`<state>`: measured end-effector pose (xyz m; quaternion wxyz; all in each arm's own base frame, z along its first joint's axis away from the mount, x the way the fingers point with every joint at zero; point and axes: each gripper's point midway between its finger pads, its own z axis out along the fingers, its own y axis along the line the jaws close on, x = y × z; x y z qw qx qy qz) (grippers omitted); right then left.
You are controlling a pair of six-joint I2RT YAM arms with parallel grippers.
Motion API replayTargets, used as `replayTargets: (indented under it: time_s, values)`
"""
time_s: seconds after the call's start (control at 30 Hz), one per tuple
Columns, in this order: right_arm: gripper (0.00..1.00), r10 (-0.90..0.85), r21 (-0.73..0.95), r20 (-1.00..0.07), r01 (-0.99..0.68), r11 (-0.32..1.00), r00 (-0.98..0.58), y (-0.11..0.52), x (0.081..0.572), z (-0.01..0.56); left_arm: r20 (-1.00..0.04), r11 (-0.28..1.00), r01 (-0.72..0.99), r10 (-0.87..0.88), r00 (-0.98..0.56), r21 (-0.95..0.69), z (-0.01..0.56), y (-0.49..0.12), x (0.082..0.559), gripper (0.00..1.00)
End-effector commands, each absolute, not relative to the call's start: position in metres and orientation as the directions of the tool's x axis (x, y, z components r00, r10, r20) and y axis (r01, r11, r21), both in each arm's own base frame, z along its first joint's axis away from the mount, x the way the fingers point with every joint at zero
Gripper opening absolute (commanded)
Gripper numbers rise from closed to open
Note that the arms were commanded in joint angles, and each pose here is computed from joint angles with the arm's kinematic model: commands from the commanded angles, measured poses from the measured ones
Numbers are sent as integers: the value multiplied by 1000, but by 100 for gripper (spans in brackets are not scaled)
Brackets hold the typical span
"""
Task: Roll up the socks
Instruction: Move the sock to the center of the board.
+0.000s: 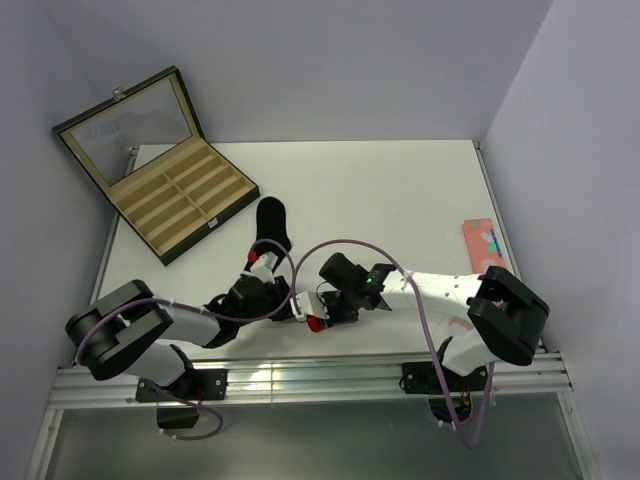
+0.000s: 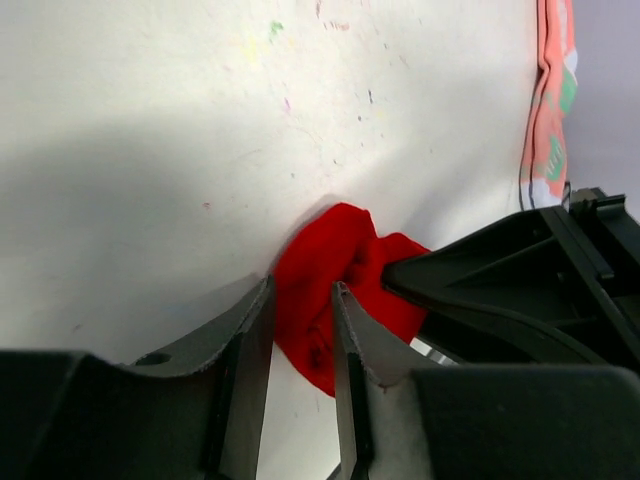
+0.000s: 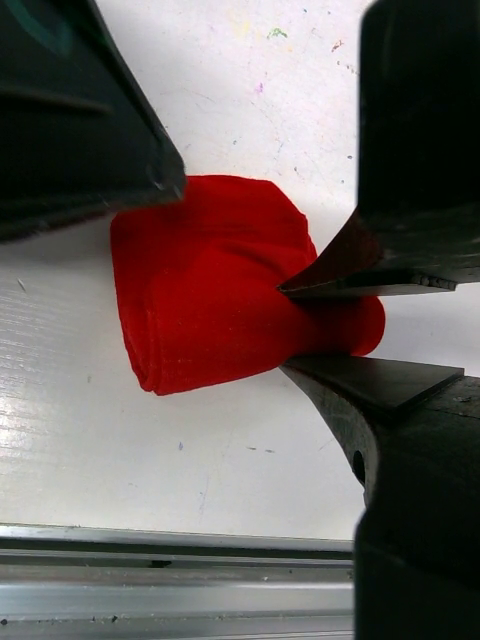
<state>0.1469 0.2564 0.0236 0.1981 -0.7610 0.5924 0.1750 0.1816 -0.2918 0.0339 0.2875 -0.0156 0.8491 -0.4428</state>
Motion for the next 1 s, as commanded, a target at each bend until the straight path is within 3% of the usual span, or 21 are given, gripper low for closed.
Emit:
replayTargets:
  time_s: [0.0, 0.3, 0.57, 0.97]
  values:
    - [22, -919, 20, -353, -980, -196, 176, 217, 130, 2, -533, 670, 219, -306, -789, -709, 33, -274, 190, 34]
    - [22, -925, 27, -341, -982, -189, 168, 220, 133, 3, -493, 666, 171, -331, -805, -726, 25, -260, 171, 30]
    - [22, -934, 127, -332, -974, -185, 135, 225, 123, 11, -482, 655, 204, -276, -832, -727, 15, -285, 161, 29]
    - [22, -957, 243, -287, -963, -118, 45, 212, 121, 14, -460, 618, 259, -189, -868, -743, 1, -327, 166, 17]
